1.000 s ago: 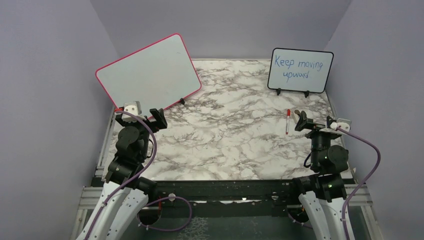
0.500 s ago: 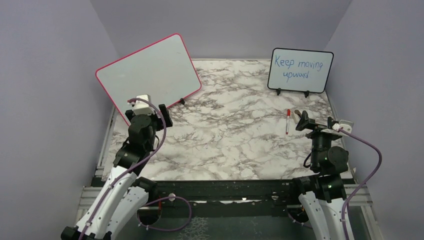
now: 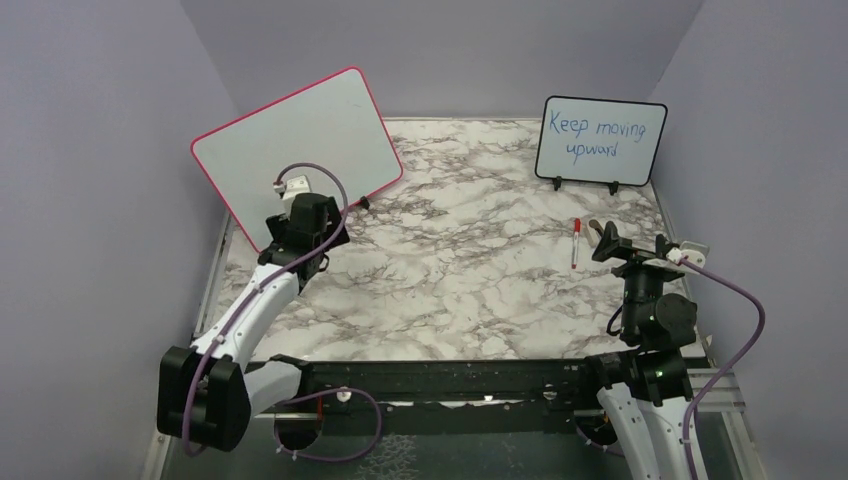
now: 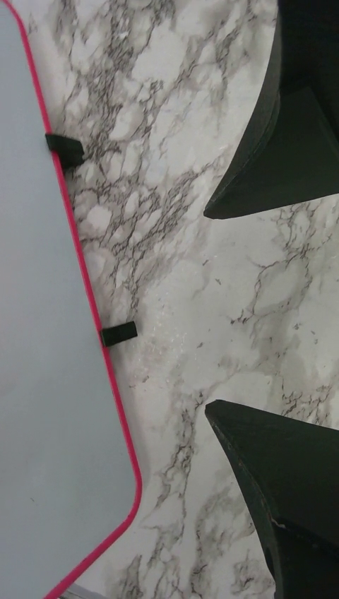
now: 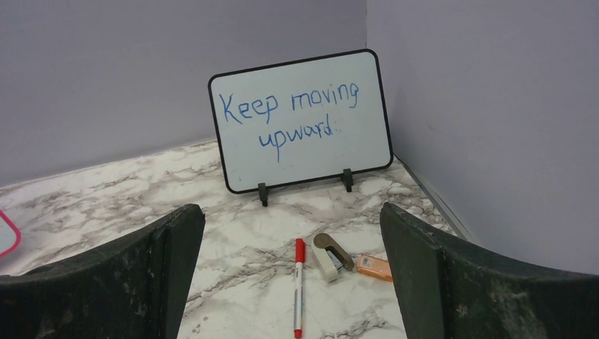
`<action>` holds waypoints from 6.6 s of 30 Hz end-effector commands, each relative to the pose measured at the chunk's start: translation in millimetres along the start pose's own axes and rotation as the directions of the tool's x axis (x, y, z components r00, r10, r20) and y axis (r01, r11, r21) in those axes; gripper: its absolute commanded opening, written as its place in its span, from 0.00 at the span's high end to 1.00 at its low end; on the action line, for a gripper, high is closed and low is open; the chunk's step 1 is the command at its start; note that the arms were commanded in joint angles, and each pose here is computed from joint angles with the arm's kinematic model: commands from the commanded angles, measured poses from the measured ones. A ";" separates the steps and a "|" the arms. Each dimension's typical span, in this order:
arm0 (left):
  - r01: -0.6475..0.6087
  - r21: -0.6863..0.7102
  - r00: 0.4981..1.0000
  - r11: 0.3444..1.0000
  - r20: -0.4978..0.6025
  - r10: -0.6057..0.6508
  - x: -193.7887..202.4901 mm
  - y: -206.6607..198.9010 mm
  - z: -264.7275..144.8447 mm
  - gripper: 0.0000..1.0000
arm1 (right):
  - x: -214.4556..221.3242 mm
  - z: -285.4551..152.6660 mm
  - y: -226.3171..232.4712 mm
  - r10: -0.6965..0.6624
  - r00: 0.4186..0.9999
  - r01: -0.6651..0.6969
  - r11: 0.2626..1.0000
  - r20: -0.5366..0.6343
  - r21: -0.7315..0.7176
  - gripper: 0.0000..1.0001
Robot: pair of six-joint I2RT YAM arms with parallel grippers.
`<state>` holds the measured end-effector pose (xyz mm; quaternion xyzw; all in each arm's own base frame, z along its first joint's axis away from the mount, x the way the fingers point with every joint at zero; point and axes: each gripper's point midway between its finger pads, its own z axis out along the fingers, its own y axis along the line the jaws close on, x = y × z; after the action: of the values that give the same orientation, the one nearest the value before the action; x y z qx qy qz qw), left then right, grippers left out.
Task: Write a sentence on the whiteboard
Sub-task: Move the whiteboard stand to the center of the board, then open the whiteboard marker at the center of the board.
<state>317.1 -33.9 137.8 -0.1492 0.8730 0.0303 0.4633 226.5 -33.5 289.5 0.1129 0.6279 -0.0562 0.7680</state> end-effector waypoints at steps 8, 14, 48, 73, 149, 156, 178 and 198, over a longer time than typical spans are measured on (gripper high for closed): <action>0.229 -0.219 0.971 0.949 -0.023 -0.239 1.1 35.6 49.7 0.10 | -6.5 -2.7 -3.9 0.026 0.999 -0.027 0.999 0.037 0.017 0.00; 0.275 -0.231 0.960 0.933 0.005 -0.282 2.8 39.2 74.2 0.23 | -6.7 -2.7 -1.4 0.030 0.999 -0.030 1.000 0.039 0.004 0.00; 0.201 -0.149 0.970 0.968 -0.108 -0.218 33.6 -0.5 100.2 0.96 | -10.6 -3.7 -1.9 0.029 0.997 -0.029 1.000 0.067 0.001 0.00; 0.242 0.160 0.957 0.957 -0.202 -0.208 119.2 -136.2 -14.5 1.00 | -19.3 -9.9 -1.5 0.054 0.993 -0.053 0.998 0.101 -0.014 0.00; -0.231 0.405 0.940 0.885 0.328 0.096 -75.9 -112.8 -146.9 0.01 | 103.3 32.7 18.0 0.212 0.682 0.044 0.943 -0.700 0.329 0.00; -0.227 0.288 0.889 0.930 0.452 0.077 -101.0 -71.1 -158.4 0.01 | 106.7 44.6 29.6 0.129 0.696 0.042 0.975 -0.707 0.218 0.00; -0.121 0.349 0.845 0.929 0.528 -0.089 -100.0 -36.5 -160.5 0.01 | 238.5 49.8 28.4 0.137 0.354 0.045 0.986 -0.925 0.163 0.36; -0.157 0.375 0.866 0.914 0.497 -0.055 -89.5 -52.4 -151.4 0.01 | 293.8 52.4 10.3 0.170 0.210 0.046 0.982 -0.963 0.183 0.65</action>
<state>256.2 -84.2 304.0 -0.0235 0.7159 -0.0880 0.6923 329.5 -24.4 18.5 0.2187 0.9555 -0.0134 0.1975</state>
